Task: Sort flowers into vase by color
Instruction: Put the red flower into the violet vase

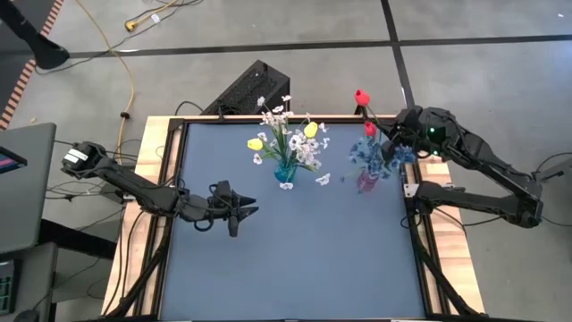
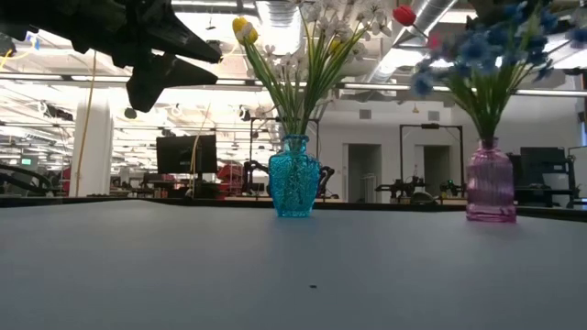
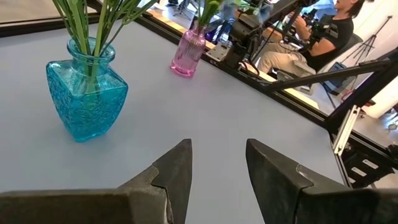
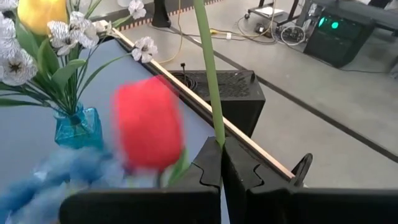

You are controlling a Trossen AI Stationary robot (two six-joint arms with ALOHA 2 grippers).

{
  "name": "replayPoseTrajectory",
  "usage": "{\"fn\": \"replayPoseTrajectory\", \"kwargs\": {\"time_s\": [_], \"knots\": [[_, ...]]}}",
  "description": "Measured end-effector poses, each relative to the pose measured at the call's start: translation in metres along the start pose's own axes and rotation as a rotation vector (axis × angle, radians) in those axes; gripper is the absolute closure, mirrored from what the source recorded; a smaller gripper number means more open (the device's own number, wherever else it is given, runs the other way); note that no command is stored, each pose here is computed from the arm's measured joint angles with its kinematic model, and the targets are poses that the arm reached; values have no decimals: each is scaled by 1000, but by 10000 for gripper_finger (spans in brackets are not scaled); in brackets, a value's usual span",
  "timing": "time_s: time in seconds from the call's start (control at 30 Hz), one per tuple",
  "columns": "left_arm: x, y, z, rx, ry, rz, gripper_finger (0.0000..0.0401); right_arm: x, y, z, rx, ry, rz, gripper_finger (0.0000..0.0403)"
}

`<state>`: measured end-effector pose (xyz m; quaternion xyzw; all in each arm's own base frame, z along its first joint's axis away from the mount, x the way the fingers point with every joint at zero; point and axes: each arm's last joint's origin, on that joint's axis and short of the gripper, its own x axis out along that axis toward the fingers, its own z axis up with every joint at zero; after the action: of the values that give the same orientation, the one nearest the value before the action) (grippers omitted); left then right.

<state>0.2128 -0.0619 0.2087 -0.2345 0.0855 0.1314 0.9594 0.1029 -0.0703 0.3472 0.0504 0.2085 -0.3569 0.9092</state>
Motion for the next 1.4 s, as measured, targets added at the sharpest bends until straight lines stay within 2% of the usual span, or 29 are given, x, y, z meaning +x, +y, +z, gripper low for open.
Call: {"fn": "replayPoseTrajectory", "kwargs": {"time_s": [0.3, 0.47, 0.57, 0.7, 0.87, 1.0, 1.1, 1.17, 1.23, 1.4], "knots": [[0, 0, 0, 8, 2, 6, 262, -1, 0, -2, -12, 12, 1, 378], [1, 0, -1, 33, -1, 11, 262, -2, 0, 3, -7, -33, 1, 378], [7, -1, -11, 46, 26, 21, 262, 0, 0, 2, -1, -33, 1, 378], [23, -9, -30, 29, 15, -26, 262, 2, 1, -8, 1, -17, 7, 378], [49, -24, -48, 11, 21, -74, 262, -8, -2, 2, -19, -120, -28, 378], [71, -37, -57, 25, 74, -112, 262, -25, -7, 21, -58, -239, -120, 378], [84, -46, -61, 26, 94, -136, 262, -42, -10, 35, -59, -335, -132, 378], [91, -52, -59, 15, 96, -160, 262, -58, -11, 41, -33, -393, -84, 378], [93, -53, -56, 8, 97, -172, 262, -79, -12, 45, 7, -470, 17, 378], [98, -46, -52, -44, 110, -164, 262, -123, -13, 38, 107, -607, 335, 378]]}}
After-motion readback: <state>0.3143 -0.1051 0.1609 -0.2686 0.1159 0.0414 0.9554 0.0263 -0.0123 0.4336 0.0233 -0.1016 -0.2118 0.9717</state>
